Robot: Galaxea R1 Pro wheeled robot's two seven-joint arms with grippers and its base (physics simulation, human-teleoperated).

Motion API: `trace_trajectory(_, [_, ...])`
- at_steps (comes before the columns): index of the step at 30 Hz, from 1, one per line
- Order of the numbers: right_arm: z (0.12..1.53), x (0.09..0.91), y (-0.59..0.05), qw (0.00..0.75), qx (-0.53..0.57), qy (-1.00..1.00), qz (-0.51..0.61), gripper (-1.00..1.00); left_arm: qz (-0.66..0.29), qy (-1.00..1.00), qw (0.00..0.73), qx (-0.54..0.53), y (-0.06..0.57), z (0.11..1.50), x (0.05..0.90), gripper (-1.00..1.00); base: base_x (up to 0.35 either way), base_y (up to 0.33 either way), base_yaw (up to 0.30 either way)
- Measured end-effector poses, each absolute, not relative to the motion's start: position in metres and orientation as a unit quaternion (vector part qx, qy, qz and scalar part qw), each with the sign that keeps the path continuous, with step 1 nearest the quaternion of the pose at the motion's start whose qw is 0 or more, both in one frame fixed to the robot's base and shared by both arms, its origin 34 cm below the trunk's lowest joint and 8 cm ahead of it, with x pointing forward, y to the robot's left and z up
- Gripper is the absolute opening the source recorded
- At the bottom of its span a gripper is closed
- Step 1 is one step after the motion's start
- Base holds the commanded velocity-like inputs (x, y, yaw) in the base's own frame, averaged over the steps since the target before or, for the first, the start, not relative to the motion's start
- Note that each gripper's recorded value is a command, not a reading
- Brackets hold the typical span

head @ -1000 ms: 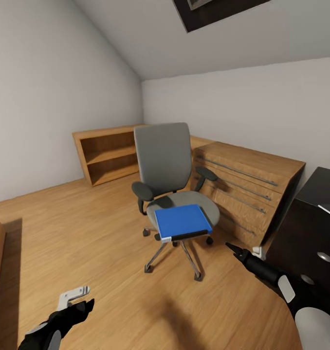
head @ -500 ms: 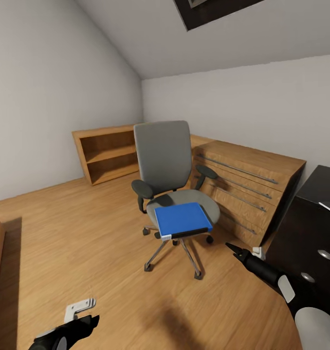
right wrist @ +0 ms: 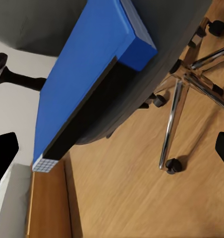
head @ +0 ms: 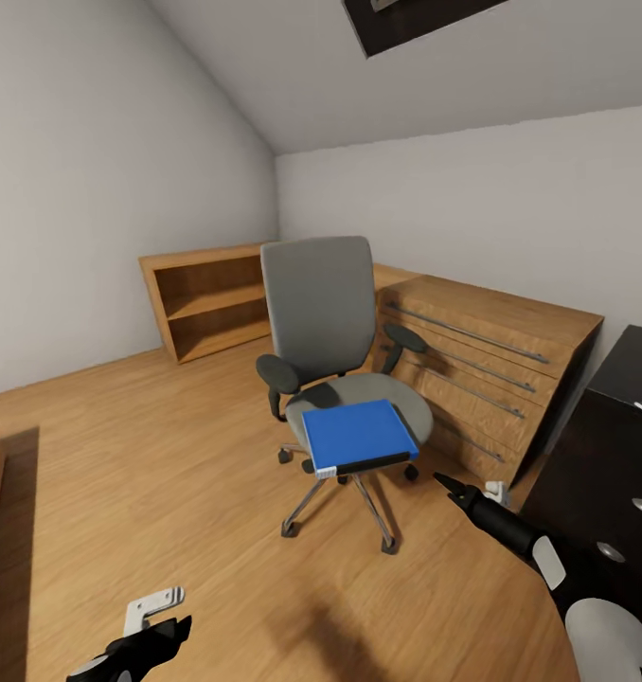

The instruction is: In the bedroom, organize the workspace by keeping the computer under the desk, ensuring the monitor is on the desk, placing the keyboard on the desk next to the monitor, placing the mouse on the desk next to the keyboard, moving the folder from the swivel chair onto the desk next to the mouse, stacking the notebook on top of the folder with the pen on top of the notebook, and positioning the swivel chair next to the desk.

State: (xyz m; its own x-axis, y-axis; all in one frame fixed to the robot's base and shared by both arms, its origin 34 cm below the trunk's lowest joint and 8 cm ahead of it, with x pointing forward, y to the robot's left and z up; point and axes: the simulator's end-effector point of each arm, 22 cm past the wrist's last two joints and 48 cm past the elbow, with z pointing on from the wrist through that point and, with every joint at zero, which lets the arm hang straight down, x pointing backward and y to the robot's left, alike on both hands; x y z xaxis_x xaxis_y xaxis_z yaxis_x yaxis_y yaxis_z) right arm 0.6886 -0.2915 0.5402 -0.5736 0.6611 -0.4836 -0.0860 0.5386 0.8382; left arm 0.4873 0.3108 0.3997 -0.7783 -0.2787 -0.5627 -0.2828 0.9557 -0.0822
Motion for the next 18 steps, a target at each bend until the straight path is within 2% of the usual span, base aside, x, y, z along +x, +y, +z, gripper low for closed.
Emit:
trace_trajectory(13, [0.559, 0.693, -0.284, 0.436, 0.203, 0.732, 0.483, 1.0, -0.007, 0.938, 0.311, -0.155, 0.299, 0.4, 0.492, 1.0, 0.006, 0.001, 0.0])
trace_trajectory(18, [0.561, 0.693, -0.276, 0.434, 0.202, 0.727, 0.492, 1.0, -0.01, 0.938, 0.311, -0.156, 0.295, 0.399, 0.491, 1.0, 0.192, 0.085, 0.0])
